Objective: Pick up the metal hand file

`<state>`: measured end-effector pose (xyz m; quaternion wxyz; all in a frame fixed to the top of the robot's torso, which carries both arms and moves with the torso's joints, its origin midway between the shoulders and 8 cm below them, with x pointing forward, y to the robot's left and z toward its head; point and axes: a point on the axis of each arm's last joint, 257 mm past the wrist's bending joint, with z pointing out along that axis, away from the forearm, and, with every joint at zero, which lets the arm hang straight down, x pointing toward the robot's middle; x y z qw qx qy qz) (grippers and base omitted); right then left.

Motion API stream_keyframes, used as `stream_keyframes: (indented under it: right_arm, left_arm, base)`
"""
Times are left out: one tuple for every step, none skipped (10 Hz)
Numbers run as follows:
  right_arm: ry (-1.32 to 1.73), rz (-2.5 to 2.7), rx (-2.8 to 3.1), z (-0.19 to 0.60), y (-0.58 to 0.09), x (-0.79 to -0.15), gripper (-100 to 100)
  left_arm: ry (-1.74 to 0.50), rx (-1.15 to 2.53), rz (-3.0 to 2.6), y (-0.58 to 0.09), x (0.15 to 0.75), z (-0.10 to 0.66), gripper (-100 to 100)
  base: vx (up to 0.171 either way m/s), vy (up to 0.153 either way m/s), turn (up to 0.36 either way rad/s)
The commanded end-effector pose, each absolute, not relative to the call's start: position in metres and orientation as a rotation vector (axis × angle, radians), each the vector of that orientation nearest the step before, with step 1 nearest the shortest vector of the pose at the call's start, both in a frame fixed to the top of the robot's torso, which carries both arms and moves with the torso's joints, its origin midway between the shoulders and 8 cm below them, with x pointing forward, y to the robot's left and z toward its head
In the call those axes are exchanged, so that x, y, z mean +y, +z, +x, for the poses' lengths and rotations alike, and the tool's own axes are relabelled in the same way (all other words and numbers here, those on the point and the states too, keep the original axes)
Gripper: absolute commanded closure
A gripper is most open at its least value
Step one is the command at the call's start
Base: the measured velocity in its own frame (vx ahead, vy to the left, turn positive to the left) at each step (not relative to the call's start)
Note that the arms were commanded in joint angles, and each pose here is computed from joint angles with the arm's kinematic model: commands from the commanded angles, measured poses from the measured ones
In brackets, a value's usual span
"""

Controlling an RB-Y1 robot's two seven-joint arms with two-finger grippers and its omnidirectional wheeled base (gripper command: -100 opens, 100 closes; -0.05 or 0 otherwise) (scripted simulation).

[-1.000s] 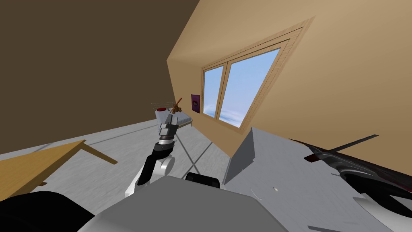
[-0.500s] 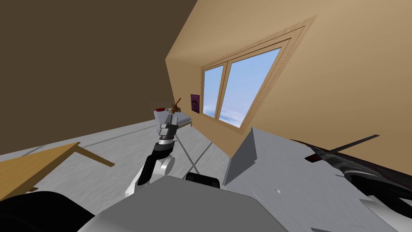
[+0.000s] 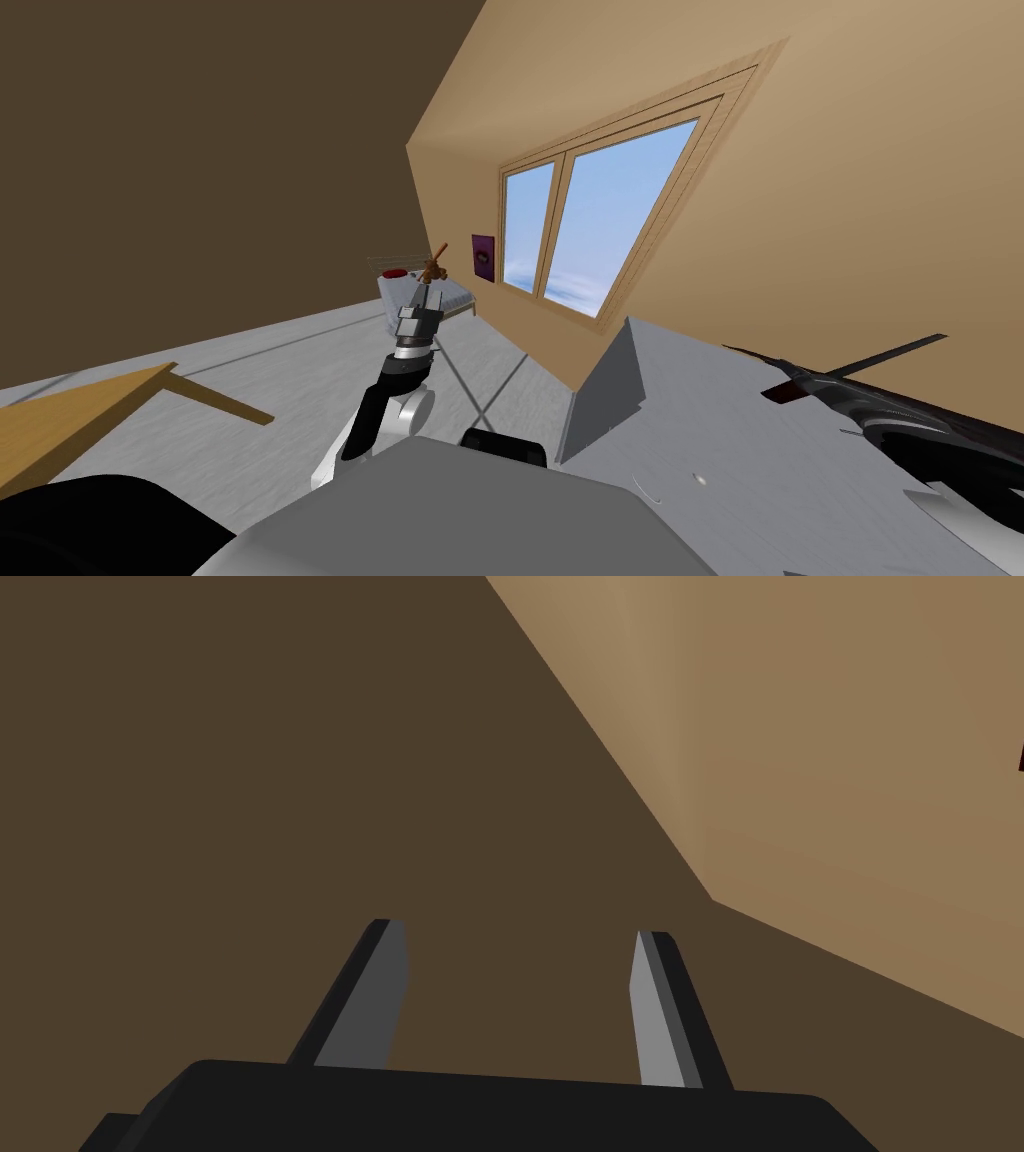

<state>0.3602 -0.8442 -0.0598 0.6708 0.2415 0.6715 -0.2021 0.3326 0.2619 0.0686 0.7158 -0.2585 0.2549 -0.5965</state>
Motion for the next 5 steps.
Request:
stream_keyframes:
  right_arm:
    - [-0.467,0.563,1.516,0.349,-0.066,-0.853,-100]
    - [-0.472,0.57,1.518,0.346,-0.068,-0.856,-100]
    - [-0.483,0.586,1.522,0.34,-0.072,-0.861,-100]
    - [-0.484,0.587,1.522,0.339,-0.072,-0.861,-100]
    - [-0.472,0.538,1.512,0.353,-0.053,-0.858,-100]
  left_arm:
    - [-1.321,0.564,-0.572,0.069,0.262,0.333,0]
    - [-1.321,0.564,-0.572,0.069,0.262,0.333,0]
    - [-1.321,0.564,-0.572,0.069,0.262,0.333,0]
    - [-1.321,0.564,-0.572,0.069,0.262,0.333,0]
    - [-1.321,0.564,-0.572,0.069,0.262,0.333,0]
  base:
    - [0.024,0.037,-0.001]
    - [0.006,0.006,0.008]
    - [-0.003,-0.008,0.006]
    - [-0.004,-0.008,-0.002]
    - [0.035,0.052,-0.086]
